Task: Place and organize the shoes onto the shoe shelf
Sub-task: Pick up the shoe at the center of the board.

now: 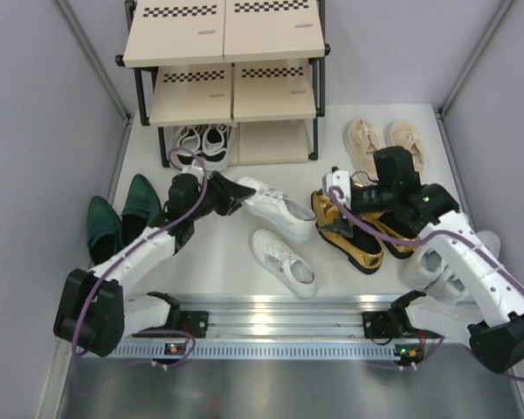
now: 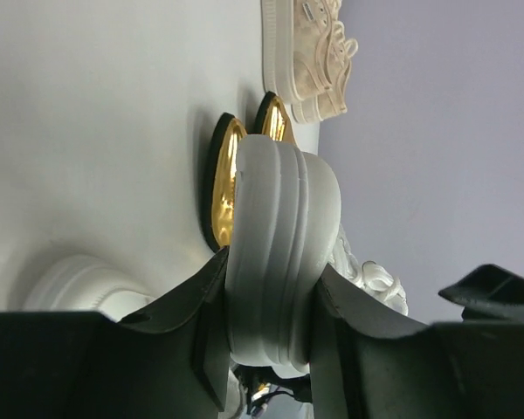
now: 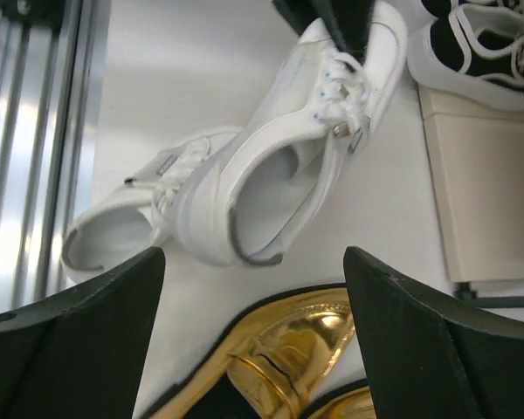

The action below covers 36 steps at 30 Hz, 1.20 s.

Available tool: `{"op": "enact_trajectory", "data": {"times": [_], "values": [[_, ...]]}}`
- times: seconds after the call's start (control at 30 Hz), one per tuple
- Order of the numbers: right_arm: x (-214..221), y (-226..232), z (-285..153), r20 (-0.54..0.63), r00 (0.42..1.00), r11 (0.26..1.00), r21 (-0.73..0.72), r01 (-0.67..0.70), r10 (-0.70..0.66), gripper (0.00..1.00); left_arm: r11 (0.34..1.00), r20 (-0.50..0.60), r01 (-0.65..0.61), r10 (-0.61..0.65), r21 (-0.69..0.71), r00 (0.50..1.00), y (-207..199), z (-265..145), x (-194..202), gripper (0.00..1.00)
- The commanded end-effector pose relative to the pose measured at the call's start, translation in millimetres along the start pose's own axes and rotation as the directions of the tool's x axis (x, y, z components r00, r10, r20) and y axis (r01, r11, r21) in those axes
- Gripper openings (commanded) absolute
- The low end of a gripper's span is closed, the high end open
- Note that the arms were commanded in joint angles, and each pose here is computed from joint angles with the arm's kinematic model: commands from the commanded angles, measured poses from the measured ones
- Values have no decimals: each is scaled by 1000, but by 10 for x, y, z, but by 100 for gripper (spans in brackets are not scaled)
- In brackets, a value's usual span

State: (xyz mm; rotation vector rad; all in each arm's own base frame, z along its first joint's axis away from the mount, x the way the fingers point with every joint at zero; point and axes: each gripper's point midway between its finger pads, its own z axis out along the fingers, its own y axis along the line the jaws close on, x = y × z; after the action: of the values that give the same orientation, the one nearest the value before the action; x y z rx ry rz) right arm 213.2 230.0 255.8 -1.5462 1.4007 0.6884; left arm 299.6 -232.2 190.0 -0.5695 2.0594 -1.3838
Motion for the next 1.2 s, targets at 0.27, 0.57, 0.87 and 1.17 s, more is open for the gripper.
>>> {"op": "enact_trajectory", "data": {"times": [0.27,0.57,0.87,1.17], "values": [[118,907,-78,191,932,811,-461,361,-307,75,977,-134,-121,146,175,980,-451,-226,-26,0],[53,756,181,128,925,835,-400,378,-358,75,971,-157,-119,153,208,976,-557,-278,14,0],[29,770,305,104,933,850,-386,358,-345,74,971,-176,-107,145,213,974,-558,-294,52,0],[243,899,466,37,932,828,-446,339,-361,59,964,-151,-81,122,253,981,-639,-289,14,0]]}}
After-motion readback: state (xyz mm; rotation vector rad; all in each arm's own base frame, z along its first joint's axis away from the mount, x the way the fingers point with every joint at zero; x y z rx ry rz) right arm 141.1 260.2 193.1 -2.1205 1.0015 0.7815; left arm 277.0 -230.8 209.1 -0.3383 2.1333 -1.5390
